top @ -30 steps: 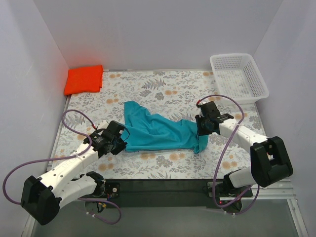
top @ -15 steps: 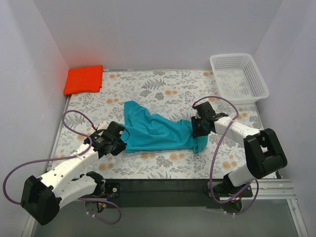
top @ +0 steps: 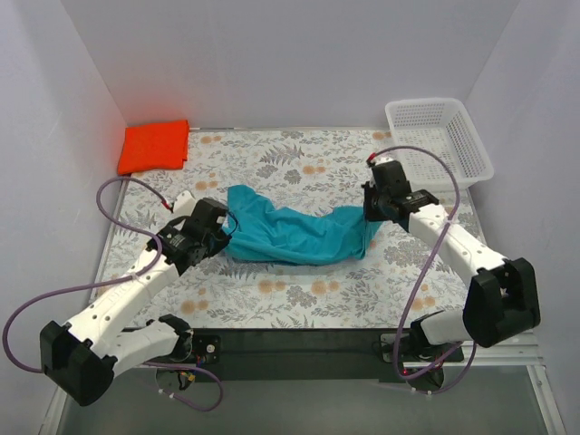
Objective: Fold and stack the t-shirts
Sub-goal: Flatten the tshirt out
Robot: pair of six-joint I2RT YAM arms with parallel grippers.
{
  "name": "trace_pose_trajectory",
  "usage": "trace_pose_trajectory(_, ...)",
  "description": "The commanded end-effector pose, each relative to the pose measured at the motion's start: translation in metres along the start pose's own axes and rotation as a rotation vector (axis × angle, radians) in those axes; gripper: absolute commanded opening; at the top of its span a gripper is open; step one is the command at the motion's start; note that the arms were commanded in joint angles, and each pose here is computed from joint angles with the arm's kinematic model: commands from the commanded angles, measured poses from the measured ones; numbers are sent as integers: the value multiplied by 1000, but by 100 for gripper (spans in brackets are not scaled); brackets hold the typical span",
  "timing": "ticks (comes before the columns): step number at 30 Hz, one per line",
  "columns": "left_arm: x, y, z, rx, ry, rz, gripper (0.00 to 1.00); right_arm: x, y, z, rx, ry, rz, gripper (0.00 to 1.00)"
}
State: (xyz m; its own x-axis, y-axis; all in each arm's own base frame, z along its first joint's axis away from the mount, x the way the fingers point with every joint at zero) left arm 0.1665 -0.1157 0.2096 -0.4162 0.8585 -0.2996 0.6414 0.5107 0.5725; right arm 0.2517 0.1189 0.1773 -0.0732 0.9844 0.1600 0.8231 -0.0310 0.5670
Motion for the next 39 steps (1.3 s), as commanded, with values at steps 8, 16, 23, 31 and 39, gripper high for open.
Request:
trace_pose_trajectory(8,-61,193,-31,-526,-49,-93,0,-25,147,-143,-601,17,178,1)
trace_pose_trajectory(16,-64,211,-88,-614,-224,-89,0,-22,121,-149,-530,178,147,1)
trace_pose_trajectory(23,-4,95,-17,-297,-227,-127,0,-41,-7,-52,-212,208,217,3)
trace_pose_trajectory(31,62,3,26,-56,12,-260,0,-63,-96,-29,-128,76,372,19)
trace_pose_trajectory(39,80,-6,16,-86,112,-389,1,-63,-124,-51,-171,71,526,25)
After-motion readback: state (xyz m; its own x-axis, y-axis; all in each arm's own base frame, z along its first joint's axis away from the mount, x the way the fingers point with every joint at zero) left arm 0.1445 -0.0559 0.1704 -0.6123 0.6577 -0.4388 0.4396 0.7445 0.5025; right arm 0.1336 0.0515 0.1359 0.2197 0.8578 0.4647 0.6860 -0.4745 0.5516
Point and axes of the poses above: each gripper's point midway between its finger pads, its own z axis out along the fingers, its own x axis along the line the jaws close on, y = z × x, the point moved 10 cm from there along -z, back along the fingers, and after that the axes turned 7 degrees about z, right-handed, at the moved point
